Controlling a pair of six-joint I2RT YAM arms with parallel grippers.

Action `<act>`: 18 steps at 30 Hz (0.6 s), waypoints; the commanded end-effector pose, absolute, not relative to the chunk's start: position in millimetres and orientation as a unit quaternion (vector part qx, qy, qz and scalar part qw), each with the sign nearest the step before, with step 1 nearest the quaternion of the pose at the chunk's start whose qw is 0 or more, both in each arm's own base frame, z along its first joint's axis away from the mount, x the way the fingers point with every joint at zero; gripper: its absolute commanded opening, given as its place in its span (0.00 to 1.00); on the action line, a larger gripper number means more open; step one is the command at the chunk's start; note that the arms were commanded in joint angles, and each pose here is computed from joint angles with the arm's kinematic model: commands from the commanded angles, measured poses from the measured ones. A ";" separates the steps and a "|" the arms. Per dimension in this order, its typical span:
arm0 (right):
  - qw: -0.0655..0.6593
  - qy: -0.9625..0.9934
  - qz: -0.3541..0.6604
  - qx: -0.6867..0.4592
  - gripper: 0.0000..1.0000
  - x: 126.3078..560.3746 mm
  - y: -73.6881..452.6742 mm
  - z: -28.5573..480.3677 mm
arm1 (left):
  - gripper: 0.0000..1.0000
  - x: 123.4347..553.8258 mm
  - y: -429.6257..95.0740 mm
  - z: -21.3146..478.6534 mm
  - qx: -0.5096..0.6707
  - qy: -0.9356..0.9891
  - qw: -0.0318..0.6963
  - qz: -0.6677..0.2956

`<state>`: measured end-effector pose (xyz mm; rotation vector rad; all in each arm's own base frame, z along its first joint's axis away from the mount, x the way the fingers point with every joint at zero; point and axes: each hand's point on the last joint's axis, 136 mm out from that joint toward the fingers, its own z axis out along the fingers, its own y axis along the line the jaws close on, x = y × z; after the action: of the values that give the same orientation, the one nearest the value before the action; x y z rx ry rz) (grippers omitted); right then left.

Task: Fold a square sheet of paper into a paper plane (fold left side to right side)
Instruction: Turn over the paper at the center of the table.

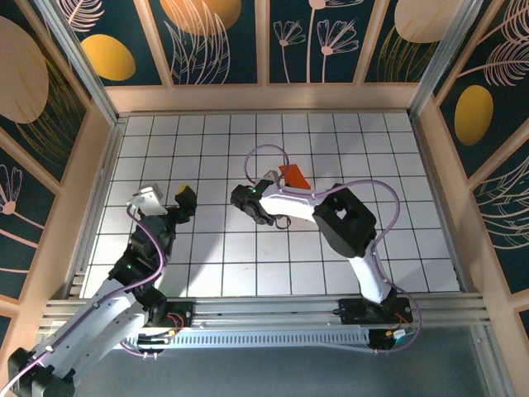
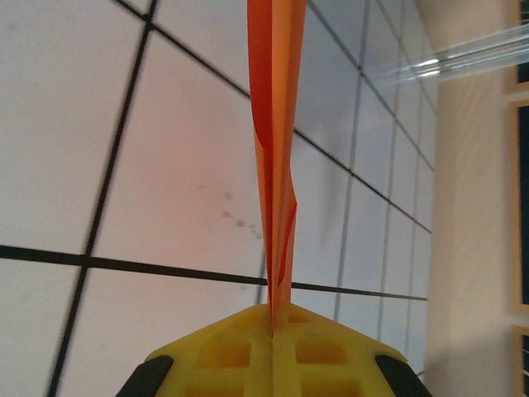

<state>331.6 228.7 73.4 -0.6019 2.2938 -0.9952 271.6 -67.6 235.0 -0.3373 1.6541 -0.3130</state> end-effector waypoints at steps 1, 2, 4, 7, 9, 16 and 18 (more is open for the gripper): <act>0.278 0.872 -0.336 -0.221 0.00 328.6 241.5 53.1 | 0.85 272.9 -73.5 249.0 -0.151 0.717 0.661 -0.163; 0.271 0.876 -0.330 -0.226 0.01 326.5 243.5 47.2 | 0.85 273.5 -74.2 248.6 -0.150 0.718 0.660 -0.163; 0.262 0.881 -0.320 -0.231 0.06 324.6 246.6 39.1 | 0.86 274.3 -75.3 249.0 -0.149 0.718 0.659 -0.164; 0.248 0.891 -0.298 -0.237 0.15 321.2 253.0 29.8 | 0.86 274.9 -76.4 248.3 -0.148 0.720 0.658 -0.165; 0.244 0.899 -0.276 -0.237 0.22 319.3 258.8 28.5 | 0.86 275.1 -76.7 248.0 -0.148 0.720 0.657 -0.165; 0.264 0.919 -0.185 -0.225 0.51 317.5 279.7 57.2 | 0.86 278.3 -82.5 250.5 -0.143 0.722 0.654 -0.174; 0.276 0.925 -0.146 -0.217 0.60 316.7 285.1 71.3 | 0.86 281.5 -86.2 250.3 -0.142 0.725 0.650 -0.177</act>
<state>315.2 269.1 37.6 -0.6441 2.4976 -0.6035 278.1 -79.0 227.9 -0.3121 1.6962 -0.3372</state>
